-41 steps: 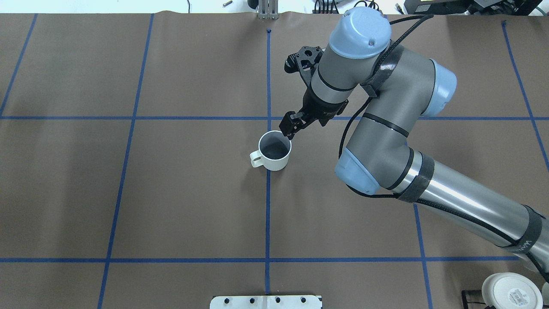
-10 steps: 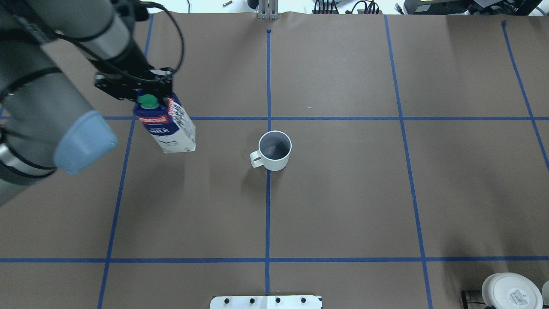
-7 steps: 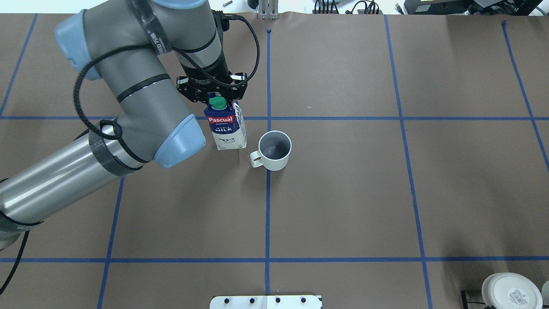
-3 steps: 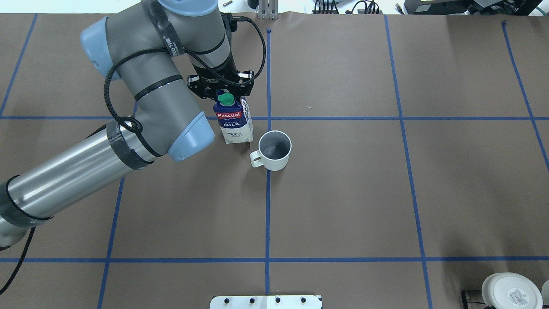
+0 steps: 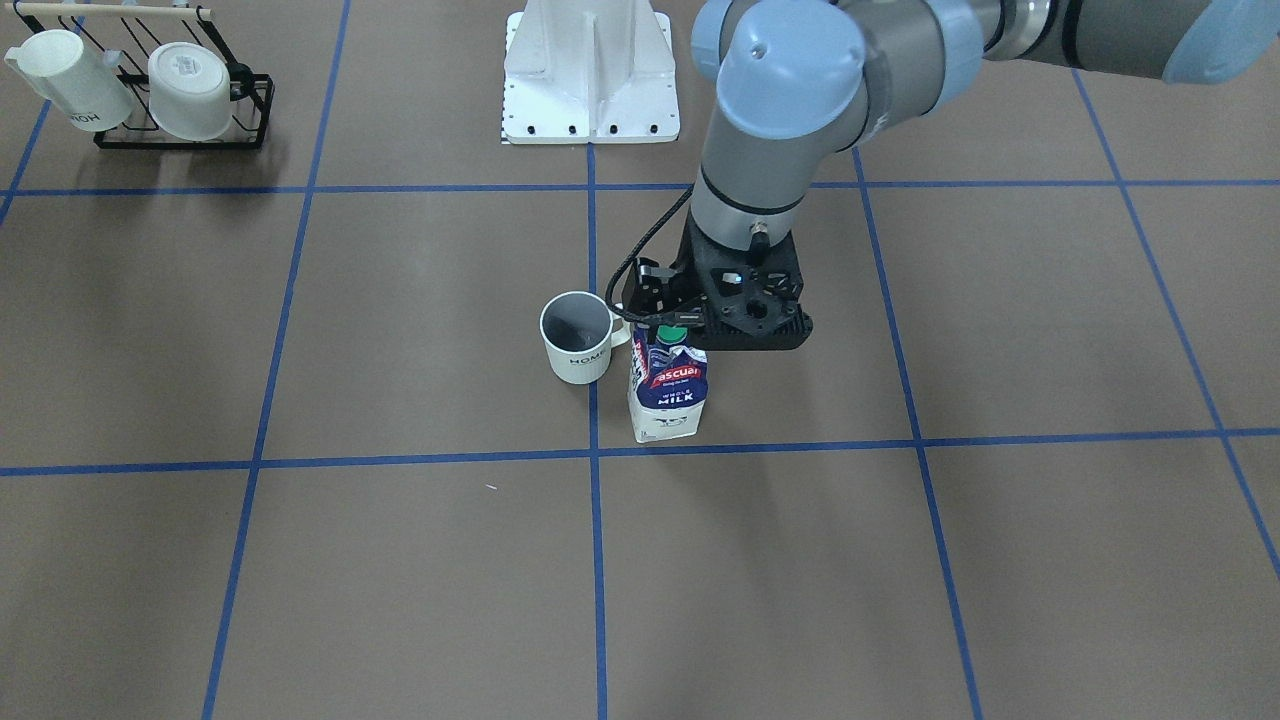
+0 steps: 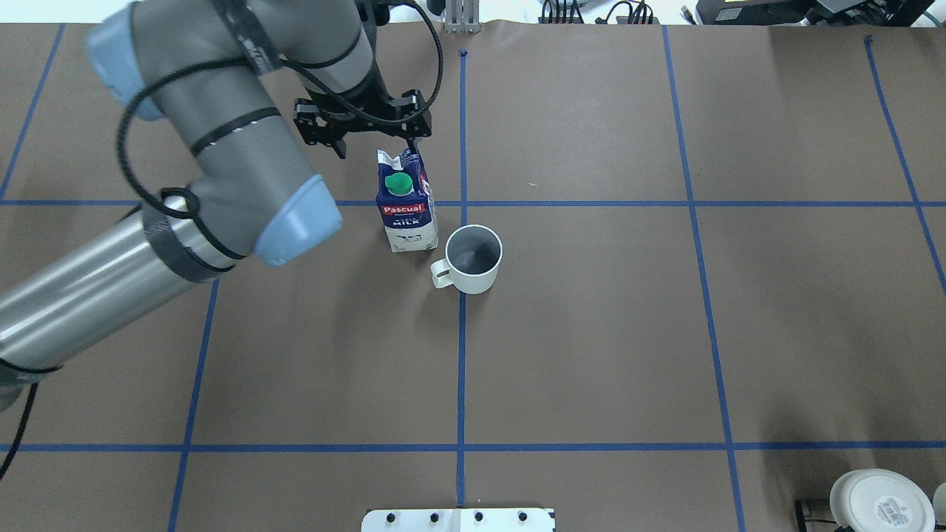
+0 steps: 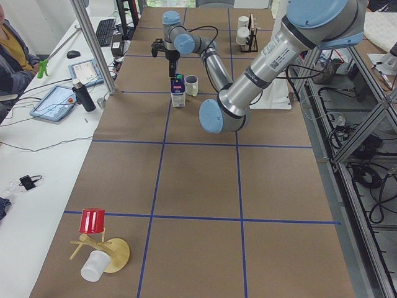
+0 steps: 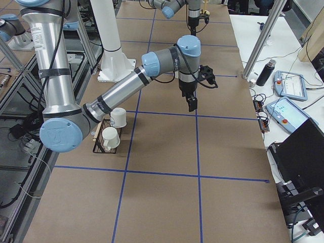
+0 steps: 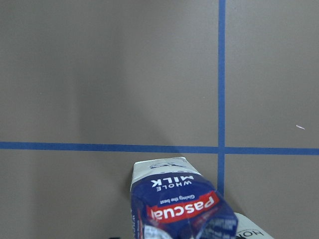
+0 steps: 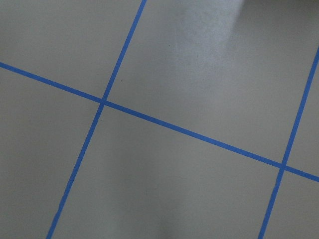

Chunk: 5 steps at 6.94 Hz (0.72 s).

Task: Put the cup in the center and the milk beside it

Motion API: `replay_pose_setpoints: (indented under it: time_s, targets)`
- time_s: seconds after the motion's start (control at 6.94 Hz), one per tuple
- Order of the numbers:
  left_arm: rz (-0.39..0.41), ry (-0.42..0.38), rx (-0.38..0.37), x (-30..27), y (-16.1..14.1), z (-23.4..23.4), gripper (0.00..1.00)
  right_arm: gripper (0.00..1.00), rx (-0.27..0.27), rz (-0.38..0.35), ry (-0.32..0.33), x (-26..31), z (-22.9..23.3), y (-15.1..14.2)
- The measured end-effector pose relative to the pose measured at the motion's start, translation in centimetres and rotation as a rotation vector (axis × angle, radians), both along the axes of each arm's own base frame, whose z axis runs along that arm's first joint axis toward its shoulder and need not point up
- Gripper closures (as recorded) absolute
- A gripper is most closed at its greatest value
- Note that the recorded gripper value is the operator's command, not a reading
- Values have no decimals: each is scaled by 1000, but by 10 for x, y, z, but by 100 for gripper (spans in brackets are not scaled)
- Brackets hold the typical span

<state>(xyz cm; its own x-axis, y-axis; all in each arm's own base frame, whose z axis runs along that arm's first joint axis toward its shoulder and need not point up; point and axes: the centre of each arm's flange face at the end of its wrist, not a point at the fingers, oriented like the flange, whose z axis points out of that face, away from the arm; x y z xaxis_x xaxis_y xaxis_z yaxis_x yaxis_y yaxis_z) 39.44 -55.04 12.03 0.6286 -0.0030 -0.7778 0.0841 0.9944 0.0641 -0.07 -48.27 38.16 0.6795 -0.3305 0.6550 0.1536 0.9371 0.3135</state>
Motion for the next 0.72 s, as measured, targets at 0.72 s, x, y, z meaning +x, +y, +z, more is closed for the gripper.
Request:
replay_pose_setpoints:
  time_s: [0.72]
  targets:
    - [114, -97, 233, -343, 93, 163, 1, 0, -45, 29, 64, 11, 28, 5]
